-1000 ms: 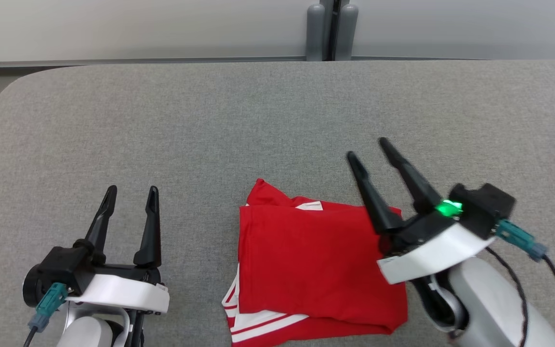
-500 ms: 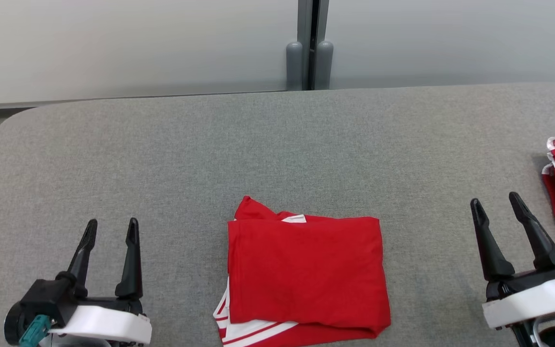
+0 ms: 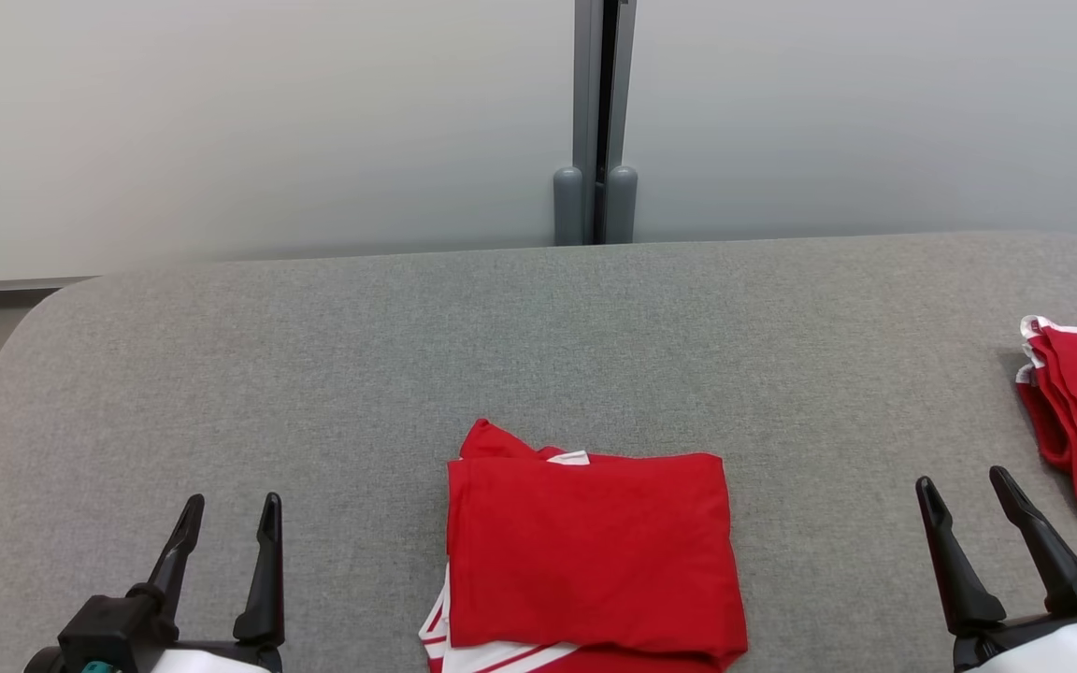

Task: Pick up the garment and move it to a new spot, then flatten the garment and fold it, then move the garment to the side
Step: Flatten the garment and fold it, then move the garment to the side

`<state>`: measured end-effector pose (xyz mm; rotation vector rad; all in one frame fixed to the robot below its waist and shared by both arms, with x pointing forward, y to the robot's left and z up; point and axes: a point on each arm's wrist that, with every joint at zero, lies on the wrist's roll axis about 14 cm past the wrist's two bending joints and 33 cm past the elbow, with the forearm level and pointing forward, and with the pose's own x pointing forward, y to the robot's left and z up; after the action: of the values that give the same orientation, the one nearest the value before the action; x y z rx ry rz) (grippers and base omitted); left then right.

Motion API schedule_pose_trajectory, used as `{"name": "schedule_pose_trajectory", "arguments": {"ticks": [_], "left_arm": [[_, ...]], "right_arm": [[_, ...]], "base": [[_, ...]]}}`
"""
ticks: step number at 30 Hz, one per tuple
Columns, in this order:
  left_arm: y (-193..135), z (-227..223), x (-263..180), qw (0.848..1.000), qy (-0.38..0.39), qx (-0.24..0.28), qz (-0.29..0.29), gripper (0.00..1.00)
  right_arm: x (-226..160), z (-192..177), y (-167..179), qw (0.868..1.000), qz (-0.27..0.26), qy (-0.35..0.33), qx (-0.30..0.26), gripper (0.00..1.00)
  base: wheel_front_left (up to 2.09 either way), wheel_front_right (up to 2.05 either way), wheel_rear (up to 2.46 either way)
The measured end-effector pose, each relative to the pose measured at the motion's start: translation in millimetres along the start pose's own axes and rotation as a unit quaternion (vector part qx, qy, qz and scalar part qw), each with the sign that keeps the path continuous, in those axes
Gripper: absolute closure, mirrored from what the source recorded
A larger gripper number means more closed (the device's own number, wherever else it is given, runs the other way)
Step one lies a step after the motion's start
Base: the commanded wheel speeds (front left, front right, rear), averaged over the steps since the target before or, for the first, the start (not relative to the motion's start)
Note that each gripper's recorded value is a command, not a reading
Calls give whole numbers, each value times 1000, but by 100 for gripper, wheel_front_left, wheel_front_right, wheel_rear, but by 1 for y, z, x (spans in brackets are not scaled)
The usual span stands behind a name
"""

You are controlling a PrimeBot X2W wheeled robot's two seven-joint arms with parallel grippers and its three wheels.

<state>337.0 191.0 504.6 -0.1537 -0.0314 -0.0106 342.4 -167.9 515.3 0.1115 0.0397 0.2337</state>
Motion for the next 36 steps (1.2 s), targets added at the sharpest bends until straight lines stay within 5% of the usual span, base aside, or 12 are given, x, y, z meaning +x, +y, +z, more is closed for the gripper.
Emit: {"name": "schedule_pose_trajectory", "arguments": {"ticks": [27, 36], "left_arm": [[4, 8, 2, 1000, -3, 1, 20, 0], [5, 19, 26, 999, -32, -8, 28, 0]], "right_arm": [[2, 4, 2, 1000, -6, 2, -2, 0], [33, -61, 36, 994, 49, 86, 44, 0]], "base": [[0, 0, 0], [0, 0, 0]]}}
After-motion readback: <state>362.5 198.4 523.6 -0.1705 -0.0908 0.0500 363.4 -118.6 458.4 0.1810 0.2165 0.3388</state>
